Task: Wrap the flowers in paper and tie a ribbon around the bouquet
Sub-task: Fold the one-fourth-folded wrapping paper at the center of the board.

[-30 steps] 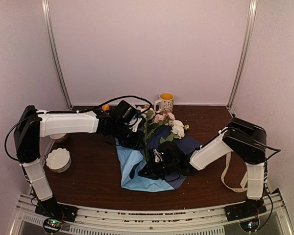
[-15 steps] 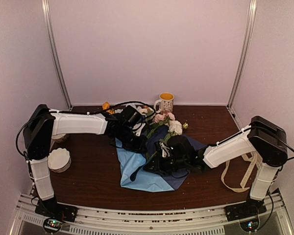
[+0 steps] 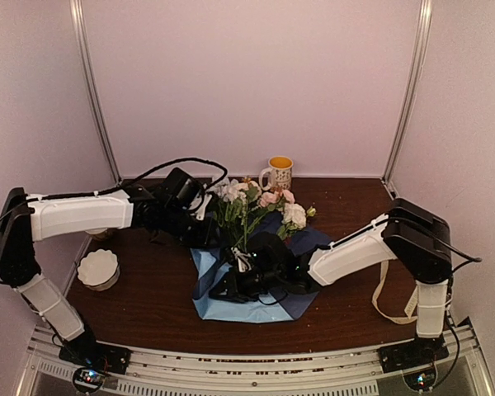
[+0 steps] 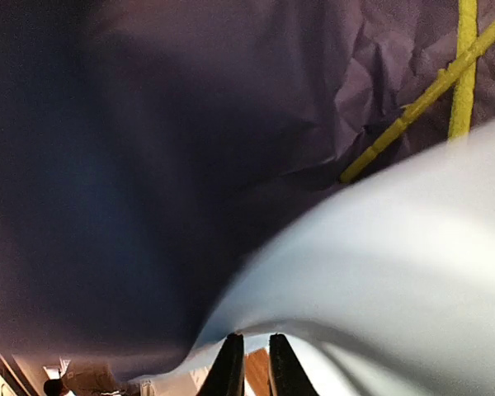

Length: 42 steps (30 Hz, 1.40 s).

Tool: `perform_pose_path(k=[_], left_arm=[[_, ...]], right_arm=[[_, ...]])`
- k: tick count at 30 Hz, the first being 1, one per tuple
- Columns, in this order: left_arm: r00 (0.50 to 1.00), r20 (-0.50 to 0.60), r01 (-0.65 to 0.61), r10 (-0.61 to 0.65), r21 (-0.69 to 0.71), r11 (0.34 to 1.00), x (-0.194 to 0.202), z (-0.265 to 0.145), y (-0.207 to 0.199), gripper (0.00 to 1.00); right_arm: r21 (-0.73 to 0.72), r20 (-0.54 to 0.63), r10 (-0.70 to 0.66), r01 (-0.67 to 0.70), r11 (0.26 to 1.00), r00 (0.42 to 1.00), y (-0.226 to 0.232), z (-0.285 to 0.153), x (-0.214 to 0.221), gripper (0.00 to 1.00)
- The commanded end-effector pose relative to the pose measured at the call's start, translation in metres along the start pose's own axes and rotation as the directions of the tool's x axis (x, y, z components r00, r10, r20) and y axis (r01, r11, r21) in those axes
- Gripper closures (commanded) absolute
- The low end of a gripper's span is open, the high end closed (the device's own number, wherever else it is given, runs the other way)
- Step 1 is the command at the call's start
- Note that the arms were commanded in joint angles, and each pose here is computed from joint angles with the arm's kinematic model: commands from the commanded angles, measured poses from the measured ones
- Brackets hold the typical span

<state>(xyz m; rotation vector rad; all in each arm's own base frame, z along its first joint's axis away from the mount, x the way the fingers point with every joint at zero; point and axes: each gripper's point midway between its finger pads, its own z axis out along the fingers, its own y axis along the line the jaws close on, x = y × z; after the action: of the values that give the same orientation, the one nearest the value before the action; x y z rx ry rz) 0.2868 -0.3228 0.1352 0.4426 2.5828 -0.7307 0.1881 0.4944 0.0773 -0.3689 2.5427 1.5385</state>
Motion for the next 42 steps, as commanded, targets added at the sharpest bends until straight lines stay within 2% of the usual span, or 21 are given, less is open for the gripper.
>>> perform_pose_path(k=[1,7,13,17,25,31,33,37,42], left_arm=[[0.998,0.05,0.023,-0.026,0.071,0.997,0.003,-0.016,-0.015,1.0],[0.999,0.037,-0.008,0.005,0.091,0.996,0.005,-0.01,-0.028,1.0],[0.999,0.024,-0.042,0.04,0.112,0.993,-0.001,0.001,-0.039,1.0],[0.999,-0.006,-0.038,0.039,0.107,0.994,-0.001,0.015,-0.039,1.0],[0.997,-0.052,-0.045,0.048,0.061,0.997,0.005,0.042,-0.027,1.0],[0.997,-0.057,-0.042,0.043,0.017,0.999,0.007,0.05,-0.016,1.0],[0.997,-0.059,-0.045,0.046,0.016,0.999,0.008,0.051,-0.016,1.0],[0.997,-0.056,-0.046,0.046,0.004,0.999,0.007,0.056,-0.014,1.0],[0.998,-0.045,-0.049,0.049,0.0,0.999,0.004,0.059,-0.013,1.0]], right_arm=[[0.031,-0.014,0.065,-0.064,0.997,0.998,-0.028,0.02,-0.001,0.9],[0.005,-0.029,0.098,-0.098,0.995,0.995,-0.034,0.038,-0.004,0.9],[-0.052,0.005,0.167,-0.166,0.985,0.986,-0.04,0.029,-0.005,0.9],[-0.107,0.038,0.19,-0.185,0.977,0.981,-0.033,0.017,-0.01,0.9],[-0.093,0.14,0.168,-0.156,0.983,0.976,-0.026,-0.021,-0.017,0.88],[-0.09,0.172,0.18,-0.167,0.982,0.968,-0.027,-0.034,-0.017,0.87],[-0.064,0.197,0.172,-0.162,0.985,0.965,-0.03,-0.042,-0.017,0.87],[0.116,0.226,0.061,-0.089,0.989,0.972,-0.041,-0.06,-0.018,0.84],[0.154,0.232,0.008,-0.044,0.987,0.973,-0.03,-0.076,-0.02,0.71]])
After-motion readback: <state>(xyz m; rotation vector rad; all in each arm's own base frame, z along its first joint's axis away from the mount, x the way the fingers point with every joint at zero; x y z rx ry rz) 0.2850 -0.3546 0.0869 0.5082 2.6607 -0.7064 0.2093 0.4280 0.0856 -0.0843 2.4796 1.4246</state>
